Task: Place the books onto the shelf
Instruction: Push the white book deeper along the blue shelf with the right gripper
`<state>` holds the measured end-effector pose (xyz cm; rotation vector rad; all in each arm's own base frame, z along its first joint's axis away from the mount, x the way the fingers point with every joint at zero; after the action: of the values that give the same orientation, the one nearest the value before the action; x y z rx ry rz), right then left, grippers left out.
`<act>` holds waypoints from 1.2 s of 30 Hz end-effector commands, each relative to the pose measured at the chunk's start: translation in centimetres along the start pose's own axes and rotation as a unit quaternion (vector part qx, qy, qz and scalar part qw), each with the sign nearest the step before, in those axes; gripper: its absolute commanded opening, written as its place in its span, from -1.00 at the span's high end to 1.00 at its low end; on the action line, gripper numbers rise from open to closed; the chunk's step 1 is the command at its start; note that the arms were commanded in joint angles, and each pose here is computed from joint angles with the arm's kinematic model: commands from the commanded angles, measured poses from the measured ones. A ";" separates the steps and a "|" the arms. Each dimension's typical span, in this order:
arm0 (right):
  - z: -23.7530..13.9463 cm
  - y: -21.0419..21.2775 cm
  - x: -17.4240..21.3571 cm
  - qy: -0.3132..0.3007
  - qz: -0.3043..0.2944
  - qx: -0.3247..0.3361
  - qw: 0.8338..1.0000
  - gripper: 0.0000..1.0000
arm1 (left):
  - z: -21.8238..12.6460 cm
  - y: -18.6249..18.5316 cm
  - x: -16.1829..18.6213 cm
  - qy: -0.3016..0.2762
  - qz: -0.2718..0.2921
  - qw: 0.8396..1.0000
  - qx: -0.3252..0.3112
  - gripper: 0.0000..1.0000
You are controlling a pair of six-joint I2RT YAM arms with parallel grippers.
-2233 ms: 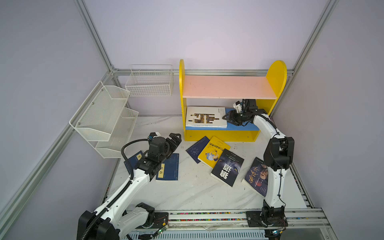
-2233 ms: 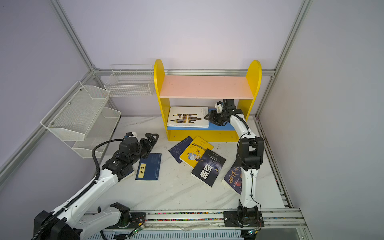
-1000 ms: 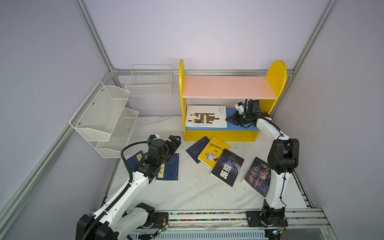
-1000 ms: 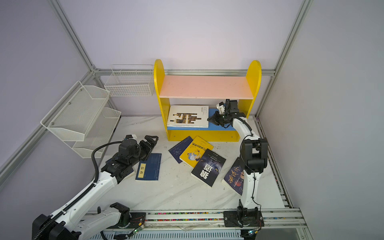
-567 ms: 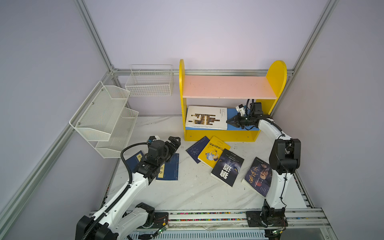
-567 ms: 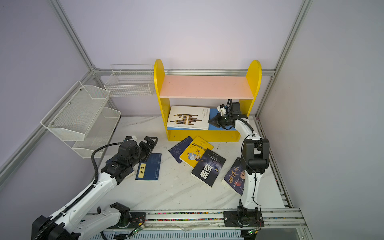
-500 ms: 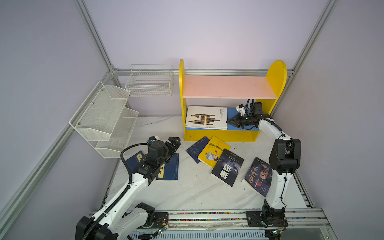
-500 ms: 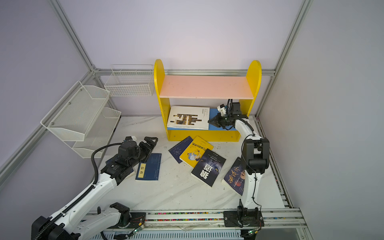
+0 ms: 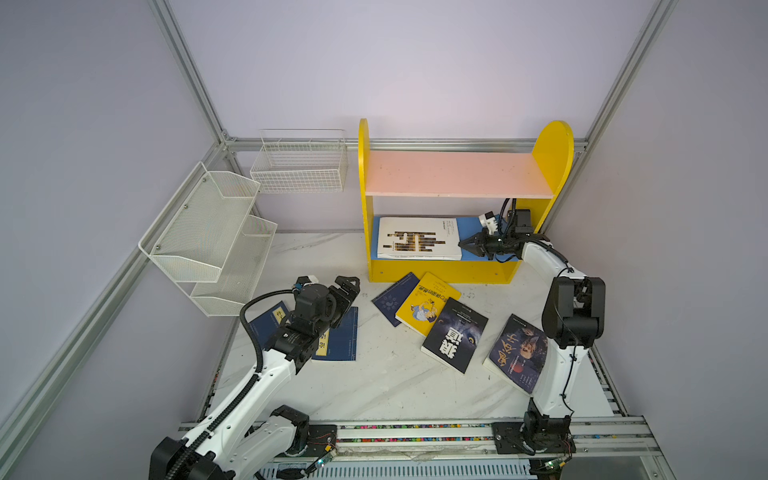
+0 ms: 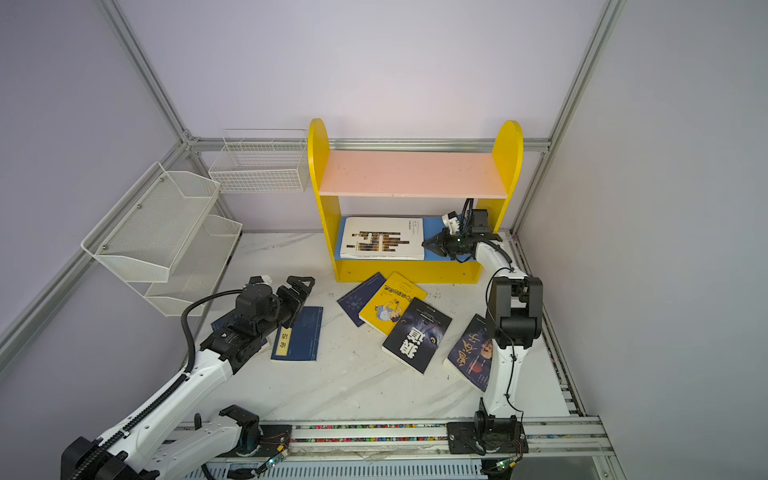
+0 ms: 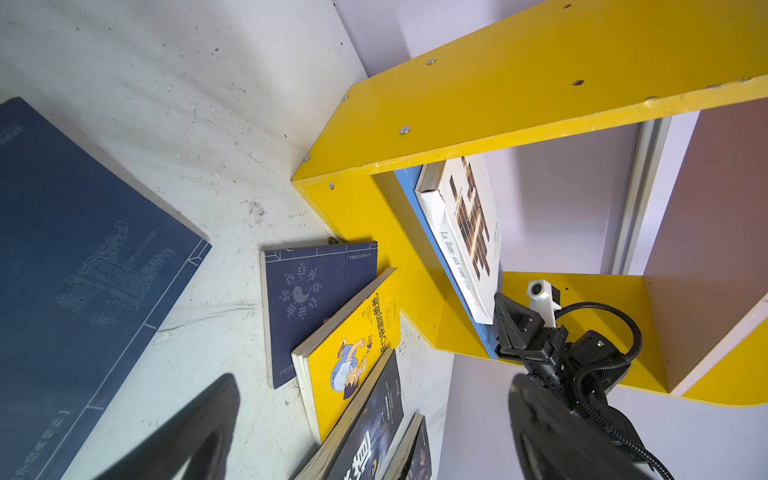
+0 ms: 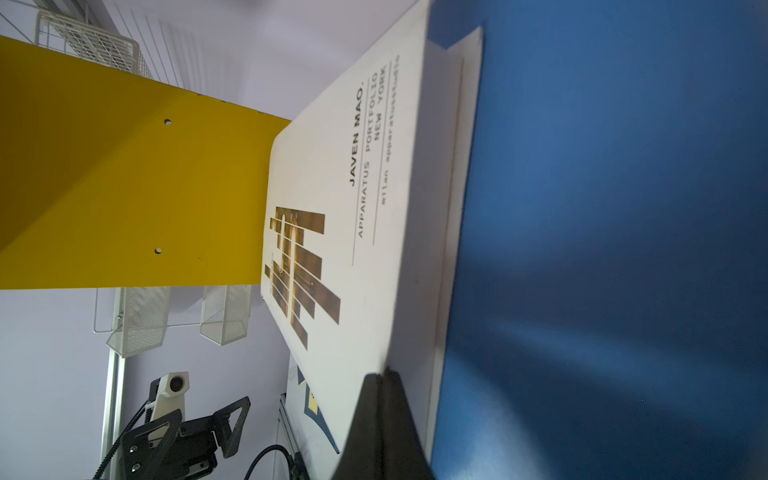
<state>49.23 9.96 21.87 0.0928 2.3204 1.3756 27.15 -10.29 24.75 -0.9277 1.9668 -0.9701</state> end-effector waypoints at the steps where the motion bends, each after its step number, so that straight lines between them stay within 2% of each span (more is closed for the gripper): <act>1: -0.3 2.0 -0.4 -0.014 -0.029 -0.016 0.999 0.89 | 0.3 1.3 0.3 0.002 -0.006 1.000 -0.005 -0.99; 9: 1.5 2.6 0.2 -0.010 -0.031 -0.011 0.999 0.89 | 0.3 1.3 0.3 0.004 -0.006 1.000 -0.005 -0.99; 29: 0.9 2.9 0.1 -0.052 -0.015 -0.007 0.999 0.93 | 0.2 1.9 0.5 0.001 -0.012 1.000 -0.009 -0.99; 32: 1.0 2.7 0.5 -0.048 -0.013 -0.007 0.999 0.91 | 0.4 1.9 0.5 0.003 -0.011 1.000 -0.009 -0.99; 36: 0.8 2.8 0.8 -0.043 -0.018 0.000 0.999 0.74 | 0.7 1.8 0.6 0.007 -0.012 1.000 -0.008 -0.99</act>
<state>49.03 11.93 21.87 0.1602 2.2729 1.3516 26.86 -10.22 23.57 -0.9515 1.9842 -0.9675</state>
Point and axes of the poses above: each gripper's point midway between its finger pads, its own z axis out along the fingers, its own y axis along the line the jaws close on, x = y × z, the point moved 6 cm from there along -z, back along the fingers
